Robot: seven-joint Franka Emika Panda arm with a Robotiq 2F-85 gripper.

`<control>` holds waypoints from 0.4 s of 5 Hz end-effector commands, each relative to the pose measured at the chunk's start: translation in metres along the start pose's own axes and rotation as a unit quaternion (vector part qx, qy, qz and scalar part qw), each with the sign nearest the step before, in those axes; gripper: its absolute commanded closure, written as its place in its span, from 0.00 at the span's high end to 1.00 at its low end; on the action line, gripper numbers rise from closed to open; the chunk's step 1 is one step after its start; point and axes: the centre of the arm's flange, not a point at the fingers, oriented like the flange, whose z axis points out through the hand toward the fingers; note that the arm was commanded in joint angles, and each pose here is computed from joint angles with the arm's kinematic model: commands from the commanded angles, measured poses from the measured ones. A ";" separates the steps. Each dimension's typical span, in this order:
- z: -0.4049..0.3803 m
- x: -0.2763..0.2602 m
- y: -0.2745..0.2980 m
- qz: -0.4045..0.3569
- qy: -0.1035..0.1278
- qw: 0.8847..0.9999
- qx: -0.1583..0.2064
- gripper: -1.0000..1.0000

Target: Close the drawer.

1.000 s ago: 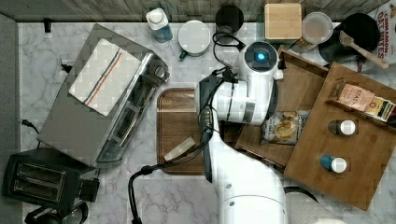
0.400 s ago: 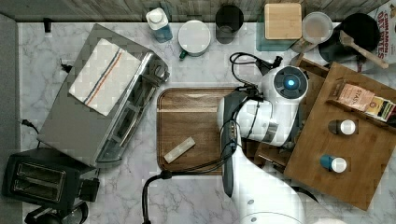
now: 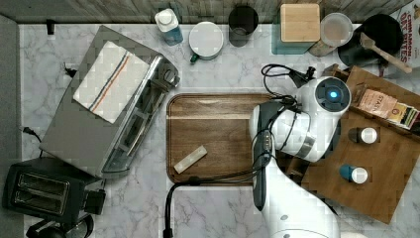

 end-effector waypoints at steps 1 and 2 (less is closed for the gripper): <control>-0.008 -0.061 0.244 0.178 -0.005 0.978 -0.113 0.00; -0.008 -0.061 0.244 0.178 -0.005 0.978 -0.113 0.00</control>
